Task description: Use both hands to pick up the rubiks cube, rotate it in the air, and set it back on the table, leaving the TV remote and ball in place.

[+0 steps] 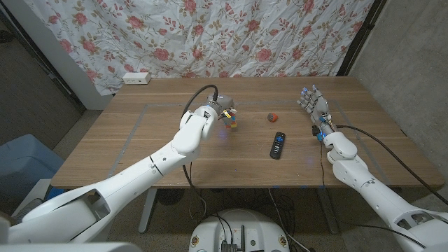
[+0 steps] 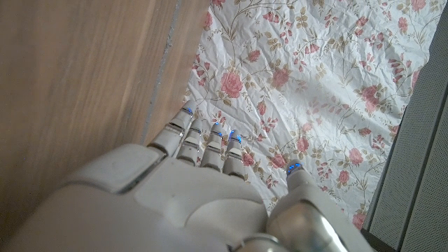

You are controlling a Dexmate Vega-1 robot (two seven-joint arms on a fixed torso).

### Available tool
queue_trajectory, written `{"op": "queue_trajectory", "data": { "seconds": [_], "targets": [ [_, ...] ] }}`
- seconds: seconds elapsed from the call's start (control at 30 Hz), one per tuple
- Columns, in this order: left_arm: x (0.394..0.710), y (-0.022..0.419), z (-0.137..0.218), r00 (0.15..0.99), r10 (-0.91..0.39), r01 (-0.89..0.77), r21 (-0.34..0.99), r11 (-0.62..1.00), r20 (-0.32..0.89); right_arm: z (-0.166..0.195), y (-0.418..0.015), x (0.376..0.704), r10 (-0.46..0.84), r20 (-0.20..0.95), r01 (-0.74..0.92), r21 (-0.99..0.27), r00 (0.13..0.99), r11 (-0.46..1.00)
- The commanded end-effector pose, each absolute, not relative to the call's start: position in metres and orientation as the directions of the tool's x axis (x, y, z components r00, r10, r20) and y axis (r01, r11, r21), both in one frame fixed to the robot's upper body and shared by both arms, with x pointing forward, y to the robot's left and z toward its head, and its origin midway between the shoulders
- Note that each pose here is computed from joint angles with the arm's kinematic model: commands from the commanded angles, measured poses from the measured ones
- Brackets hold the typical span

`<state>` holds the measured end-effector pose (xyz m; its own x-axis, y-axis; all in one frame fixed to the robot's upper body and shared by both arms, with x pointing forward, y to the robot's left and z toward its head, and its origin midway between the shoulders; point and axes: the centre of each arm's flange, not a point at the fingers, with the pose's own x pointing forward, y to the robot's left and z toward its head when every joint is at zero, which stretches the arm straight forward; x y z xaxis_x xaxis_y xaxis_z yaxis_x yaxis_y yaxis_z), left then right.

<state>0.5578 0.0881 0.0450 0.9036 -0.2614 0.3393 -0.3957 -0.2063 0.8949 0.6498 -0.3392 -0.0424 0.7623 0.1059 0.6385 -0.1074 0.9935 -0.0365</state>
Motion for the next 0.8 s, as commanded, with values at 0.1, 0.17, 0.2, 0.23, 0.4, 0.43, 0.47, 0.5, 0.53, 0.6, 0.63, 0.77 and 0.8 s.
{"op": "queue_trajectory", "data": {
  "seconds": [0.1, 0.17, 0.2, 0.23, 0.4, 0.43, 0.47, 0.5, 0.53, 0.6, 0.63, 0.77, 0.8],
  "targets": [
    [0.552, 0.095, 0.050, 0.900, -0.224, -0.380, 0.925, 0.016, 0.374, -0.033, -0.336, 0.647, 0.131, 0.642, -0.073, -0.115, 0.756, 0.991],
    [0.552, 0.094, 0.050, 0.897, -0.229, -0.381, 0.924, 0.030, 0.378, -0.033, -0.336, 0.647, 0.133, 0.640, -0.063, -0.130, 0.757, 0.989],
    [0.551, 0.094, 0.050, 0.897, -0.229, -0.382, 0.924, 0.029, 0.378, -0.033, -0.335, 0.646, 0.131, 0.644, -0.062, -0.128, 0.754, 0.990],
    [0.551, 0.093, 0.050, 0.898, -0.226, -0.380, 0.924, 0.034, 0.377, -0.033, -0.335, 0.646, 0.131, 0.648, -0.061, -0.130, 0.750, 0.990],
    [0.550, 0.093, 0.052, 0.896, -0.223, -0.377, 0.923, 0.078, 0.385, -0.029, -0.332, 0.643, 0.143, 0.655, -0.034, -0.177, 0.742, 0.984],
    [0.550, 0.093, 0.052, 0.894, -0.222, -0.380, 0.921, 0.082, 0.389, -0.028, -0.332, 0.643, 0.143, 0.660, -0.033, -0.176, 0.738, 0.984],
    [0.550, 0.092, 0.053, 0.892, -0.224, -0.384, 0.919, 0.085, 0.393, -0.028, -0.331, 0.642, 0.145, 0.663, -0.031, -0.180, 0.734, 0.983],
    [0.549, 0.092, 0.053, 0.891, -0.219, -0.386, 0.918, 0.095, 0.397, -0.027, -0.330, 0.642, 0.147, 0.666, -0.025, -0.189, 0.731, 0.982],
    [0.549, 0.092, 0.053, 0.889, -0.222, -0.386, 0.916, 0.108, 0.401, -0.025, -0.329, 0.641, 0.151, 0.669, -0.016, -0.204, 0.728, 0.979],
    [0.548, 0.091, 0.054, 0.886, -0.219, -0.389, 0.912, 0.129, 0.409, -0.023, -0.326, 0.638, 0.159, 0.686, 0.006, -0.232, 0.710, 0.973],
    [0.548, 0.091, 0.055, 0.885, -0.220, -0.388, 0.912, 0.136, 0.409, -0.022, -0.325, 0.637, 0.166, 0.697, 0.020, -0.251, 0.697, 0.968],
    [0.547, 0.090, 0.056, 0.881, -0.219, -0.389, 0.905, 0.173, 0.421, -0.016, -0.320, 0.632, 0.180, 0.705, 0.062, -0.304, 0.686, 0.951],
    [0.547, 0.090, 0.057, 0.880, -0.213, -0.392, 0.902, 0.182, 0.425, -0.015, -0.319, 0.630, 0.184, 0.706, 0.071, -0.316, 0.684, 0.946]
  ]
}}
